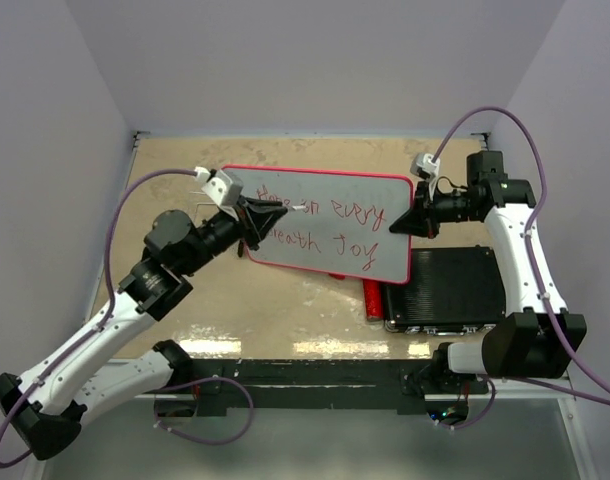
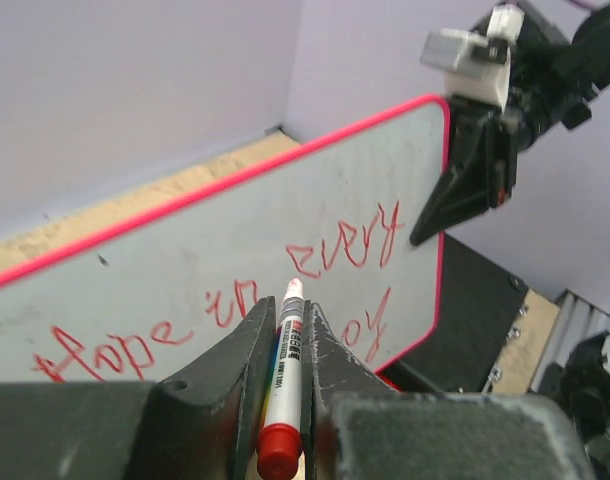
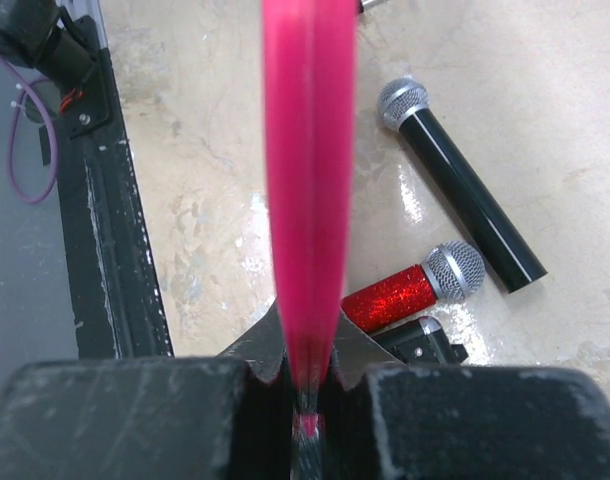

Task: Write a sentence on the whiteboard
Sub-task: Place the whiteboard on the whiteboard stand.

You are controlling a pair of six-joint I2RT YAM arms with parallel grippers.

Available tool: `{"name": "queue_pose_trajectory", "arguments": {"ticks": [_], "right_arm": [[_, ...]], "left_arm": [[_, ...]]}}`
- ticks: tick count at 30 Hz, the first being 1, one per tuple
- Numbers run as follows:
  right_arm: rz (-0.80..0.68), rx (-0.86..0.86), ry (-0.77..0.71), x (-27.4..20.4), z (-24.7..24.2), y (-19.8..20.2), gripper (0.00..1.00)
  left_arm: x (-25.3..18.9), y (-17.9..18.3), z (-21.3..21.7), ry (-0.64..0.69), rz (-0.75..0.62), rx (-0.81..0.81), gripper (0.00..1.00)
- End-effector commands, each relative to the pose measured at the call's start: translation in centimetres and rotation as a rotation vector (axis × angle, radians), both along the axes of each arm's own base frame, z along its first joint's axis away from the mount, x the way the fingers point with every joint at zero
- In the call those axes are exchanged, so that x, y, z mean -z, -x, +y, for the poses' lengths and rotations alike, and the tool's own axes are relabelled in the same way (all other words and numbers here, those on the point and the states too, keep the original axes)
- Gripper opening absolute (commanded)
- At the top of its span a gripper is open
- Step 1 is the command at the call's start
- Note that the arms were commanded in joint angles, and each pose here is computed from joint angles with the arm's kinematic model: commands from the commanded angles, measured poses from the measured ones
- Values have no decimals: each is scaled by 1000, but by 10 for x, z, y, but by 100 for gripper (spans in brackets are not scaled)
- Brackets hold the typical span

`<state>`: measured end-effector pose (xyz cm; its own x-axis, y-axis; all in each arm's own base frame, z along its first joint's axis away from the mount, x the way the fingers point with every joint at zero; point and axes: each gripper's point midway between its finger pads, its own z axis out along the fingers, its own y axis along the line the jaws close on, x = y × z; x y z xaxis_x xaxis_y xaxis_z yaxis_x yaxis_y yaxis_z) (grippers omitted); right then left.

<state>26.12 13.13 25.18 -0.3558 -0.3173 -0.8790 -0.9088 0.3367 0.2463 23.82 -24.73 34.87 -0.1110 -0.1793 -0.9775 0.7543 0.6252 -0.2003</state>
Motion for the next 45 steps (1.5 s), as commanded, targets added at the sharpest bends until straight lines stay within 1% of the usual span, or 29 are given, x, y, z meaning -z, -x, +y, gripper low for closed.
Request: {"name": "queue_pose_trajectory", "arguments": {"ticks": [1, 3, 4, 5, 7, 12, 18, 19, 20, 21, 22, 23, 27, 28, 29, 30, 31, 37, 39, 40, 42, 44, 45], "right_arm": [[-182, -37, -104, -68, 13, -2, 0], [-185, -28, -115, -77, 14, -2, 0], [-221, -27, -120, -86, 14, -4, 0], [-206, -21, -134, -90, 15, -4, 0], [-221, -31, -152, -102, 17, -3, 0], [-212, -65, -179, -114, 23, -1, 0], [-197, -117, -191, -125, 38, 3, 0], [-220, -126, -196, -131, 41, 1, 0], [-189, -113, -212, -136, 43, 2, 0], [-199, -107, -221, -143, 44, 2, 0], [-256, -111, -229, -152, 49, -3, 0], [-217, -94, -249, -158, 53, -2, 0], [-229, -107, -322, -179, 78, 1, 0], [-276, -133, -345, -184, 89, 0, 0], [-217, -110, -369, -186, 94, -1, 0], [-267, -119, -392, -195, 100, -4, 0], [-219, -125, -407, -190, 109, -5, 0], [-207, -137, -497, -208, 137, -21, 0], [-196, -119, -518, -207, 146, -34, 0], [-201, -133, -543, -214, 152, -33, 0], [-185, -115, -566, -210, 162, -47, 0], [-192, -122, -597, -215, 174, -50, 0], [-181, -111, -600, -208, 180, -59, 0]], "left_arm": [[-66, 0, 35, 13, -113, -141, 0], [-81, 3, 43, 26, -126, -166, 0], [-95, 7, 48, 44, -146, -175, 0], [-101, 8, 52, 55, -150, -188, 0], [-106, 8, 60, 60, -146, -224, 0], [-104, 14, 71, 100, -131, -253, 0], [-113, 28, 78, 169, -124, -235, 0], [-114, 30, 79, 174, -125, -236, 0], [-116, 33, 82, 187, -130, -240, 0], [-117, 35, 84, 196, -129, -240, 0], [-118, 36, 86, 203, -132, -244, 0], [-122, 40, 91, 217, -140, -250, 0], [-131, 50, 99, 264, -145, -249, 0], [-132, 51, 100, 271, -146, -248, 0], [-135, 55, 102, 283, -149, -246, 0], [-135, 56, 103, 293, -145, -247, 0], [-136, 58, 105, 301, -146, -247, 0], [-140, 64, 115, 329, -144, -266, 0], [-141, 65, 117, 337, -146, -274, 0], [-139, 64, 117, 335, -144, -278, 0], [-138, 62, 117, 337, -138, -283, 0], [-137, 60, 117, 337, -131, -287, 0], [-136, 60, 116, 338, -125, -286, 0]]}}
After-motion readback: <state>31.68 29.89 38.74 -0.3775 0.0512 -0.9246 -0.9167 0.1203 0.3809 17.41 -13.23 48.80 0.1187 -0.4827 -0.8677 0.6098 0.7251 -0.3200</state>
